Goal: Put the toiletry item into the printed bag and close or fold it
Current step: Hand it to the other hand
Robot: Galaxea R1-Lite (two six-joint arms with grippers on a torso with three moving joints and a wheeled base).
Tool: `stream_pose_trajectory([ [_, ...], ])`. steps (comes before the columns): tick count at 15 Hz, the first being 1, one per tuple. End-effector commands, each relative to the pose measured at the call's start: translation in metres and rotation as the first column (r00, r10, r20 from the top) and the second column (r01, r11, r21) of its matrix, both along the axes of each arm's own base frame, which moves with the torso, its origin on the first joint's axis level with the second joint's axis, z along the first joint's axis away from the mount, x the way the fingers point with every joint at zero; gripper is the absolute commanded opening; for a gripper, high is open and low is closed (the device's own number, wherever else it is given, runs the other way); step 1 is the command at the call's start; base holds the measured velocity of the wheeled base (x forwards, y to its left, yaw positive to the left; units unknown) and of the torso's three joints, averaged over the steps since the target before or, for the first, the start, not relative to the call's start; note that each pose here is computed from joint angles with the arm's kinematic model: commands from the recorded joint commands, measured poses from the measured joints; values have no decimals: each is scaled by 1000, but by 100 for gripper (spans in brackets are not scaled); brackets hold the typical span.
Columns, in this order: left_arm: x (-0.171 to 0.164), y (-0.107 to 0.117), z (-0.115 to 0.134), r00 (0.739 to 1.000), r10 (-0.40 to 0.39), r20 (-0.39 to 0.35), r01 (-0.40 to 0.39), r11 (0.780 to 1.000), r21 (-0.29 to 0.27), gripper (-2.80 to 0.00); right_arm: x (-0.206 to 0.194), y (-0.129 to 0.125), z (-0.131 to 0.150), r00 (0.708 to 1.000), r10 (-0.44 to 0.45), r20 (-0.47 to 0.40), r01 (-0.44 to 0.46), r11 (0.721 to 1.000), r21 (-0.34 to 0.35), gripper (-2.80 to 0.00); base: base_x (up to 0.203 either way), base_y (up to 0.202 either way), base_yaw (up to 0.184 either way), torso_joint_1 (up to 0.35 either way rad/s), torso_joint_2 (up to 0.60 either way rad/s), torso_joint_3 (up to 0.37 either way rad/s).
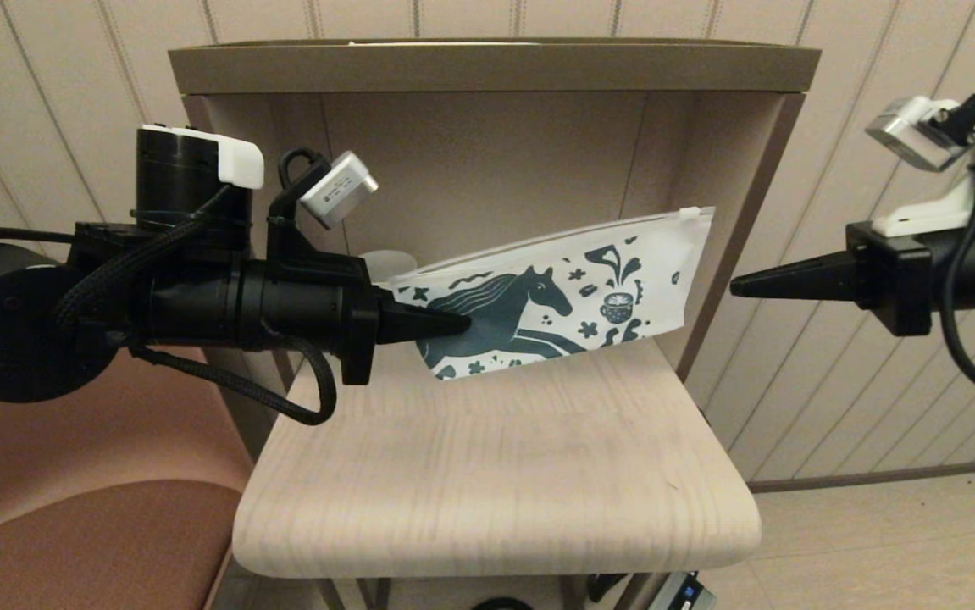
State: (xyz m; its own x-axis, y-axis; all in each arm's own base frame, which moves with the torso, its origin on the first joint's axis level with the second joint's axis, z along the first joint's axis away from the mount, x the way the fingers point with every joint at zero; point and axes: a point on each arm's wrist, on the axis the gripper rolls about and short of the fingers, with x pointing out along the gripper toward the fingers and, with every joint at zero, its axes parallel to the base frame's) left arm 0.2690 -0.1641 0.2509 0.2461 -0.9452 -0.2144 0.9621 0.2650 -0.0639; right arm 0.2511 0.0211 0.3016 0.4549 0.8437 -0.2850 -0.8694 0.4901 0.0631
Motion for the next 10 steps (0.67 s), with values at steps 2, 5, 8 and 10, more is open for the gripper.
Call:
stream_pose_trajectory([
  [2,-1,0,1,1000,-5,4,5,1000,-3,-280,-3,3,3,1000,16,10,-16,1000,2,-280,0,0,0,0,0,0],
  [5,-2,1,1,1000,-5,7,5,1000,-3,-280,-4,6,2,1000,14,12,-14,1000,-8,0,0,0,0,0,0,0],
  [8,-2,1,1,1000,-5,7,5,1000,-3,-280,-5,8,3,1000,19,14,-19,1000,-10,-280,0,0,0,0,0,0],
  [10,-2,1,1,1000,-5,8,5,1000,-3,-280,-4,10,4,999,26,20,-26,1000,-10,-280,0,0,0,0,0,0],
])
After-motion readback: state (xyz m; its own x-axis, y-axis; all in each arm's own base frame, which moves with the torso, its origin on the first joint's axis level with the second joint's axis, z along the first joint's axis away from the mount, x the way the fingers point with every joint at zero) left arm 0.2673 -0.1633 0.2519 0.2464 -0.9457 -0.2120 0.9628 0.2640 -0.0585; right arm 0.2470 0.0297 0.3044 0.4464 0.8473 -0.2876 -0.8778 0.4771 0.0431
